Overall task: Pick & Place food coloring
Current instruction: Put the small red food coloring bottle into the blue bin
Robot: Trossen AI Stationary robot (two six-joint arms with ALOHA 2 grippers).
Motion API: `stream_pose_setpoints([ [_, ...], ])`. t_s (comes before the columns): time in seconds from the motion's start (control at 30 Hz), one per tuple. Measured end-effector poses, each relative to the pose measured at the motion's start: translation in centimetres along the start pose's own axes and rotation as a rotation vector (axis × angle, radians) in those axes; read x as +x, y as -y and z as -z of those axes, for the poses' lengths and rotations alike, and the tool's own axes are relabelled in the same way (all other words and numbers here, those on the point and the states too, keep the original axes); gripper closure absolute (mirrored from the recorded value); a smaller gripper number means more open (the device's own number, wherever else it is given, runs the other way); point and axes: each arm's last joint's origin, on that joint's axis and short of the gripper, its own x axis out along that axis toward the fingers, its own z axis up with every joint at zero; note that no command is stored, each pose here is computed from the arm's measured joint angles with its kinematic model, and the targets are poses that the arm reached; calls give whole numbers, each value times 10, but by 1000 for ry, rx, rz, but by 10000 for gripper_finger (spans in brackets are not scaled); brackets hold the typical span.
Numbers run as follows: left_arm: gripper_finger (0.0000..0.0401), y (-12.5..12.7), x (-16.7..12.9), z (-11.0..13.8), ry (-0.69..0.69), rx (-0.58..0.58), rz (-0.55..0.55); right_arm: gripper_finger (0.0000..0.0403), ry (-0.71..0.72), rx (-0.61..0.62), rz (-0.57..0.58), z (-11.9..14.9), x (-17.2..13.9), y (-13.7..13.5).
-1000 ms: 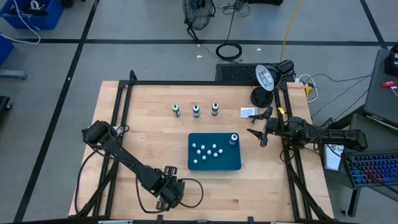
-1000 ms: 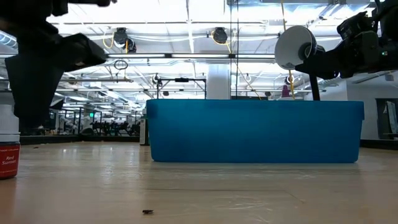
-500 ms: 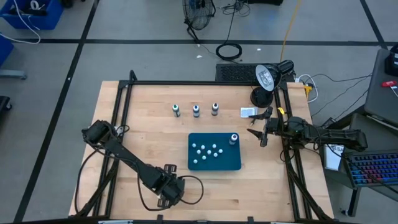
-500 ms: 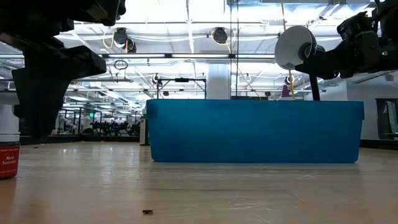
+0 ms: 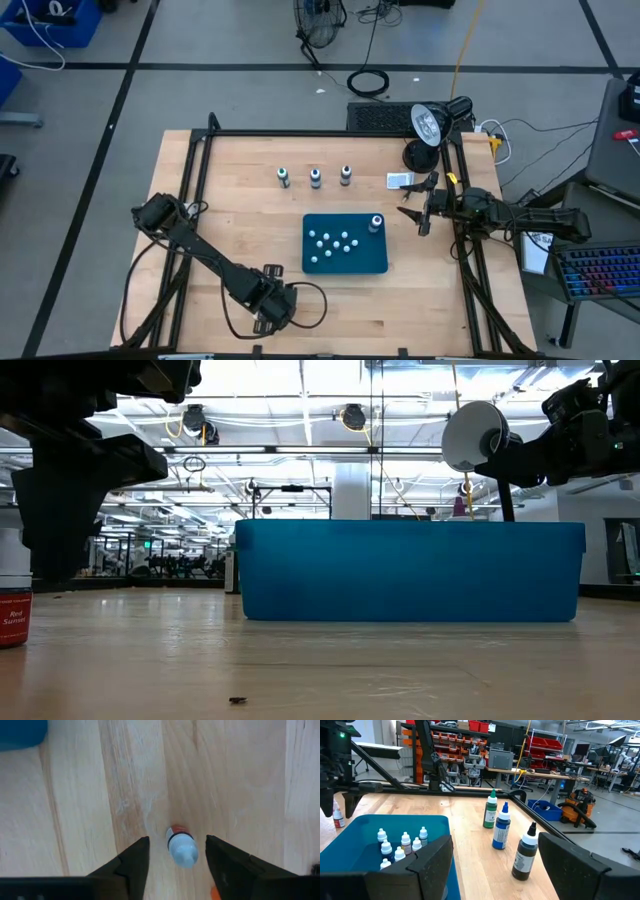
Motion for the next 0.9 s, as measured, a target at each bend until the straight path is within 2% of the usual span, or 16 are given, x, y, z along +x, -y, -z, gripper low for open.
stream_pose_setpoints([
  [0.3, 348, -3, 0, -2, -2, -8, 10, 124, 0, 0, 0, 0, 0, 0],
  [0.47, 349, -7, -3, -7, -20, -2, 37, 124, 0, 0, 0, 0, 0, 0],
  [0.6, 349, -10, -27, -26, -2, 109, 31, 124, 0, 0, 0, 0, 0, 0],
  [0.73, 349, -24, -70, -54, 54, 187, -98, 124, -1, 0, 0, 0, 0, 0],
  [0.83, 349, -43, -101, -74, 133, 232, -205, 124, 0, 0, 0, 0, 0, 0],
  [0.9, 349, -60, -113, -86, 165, 250, -236, 124, 0, 0, 0, 0, 0, 0],
])
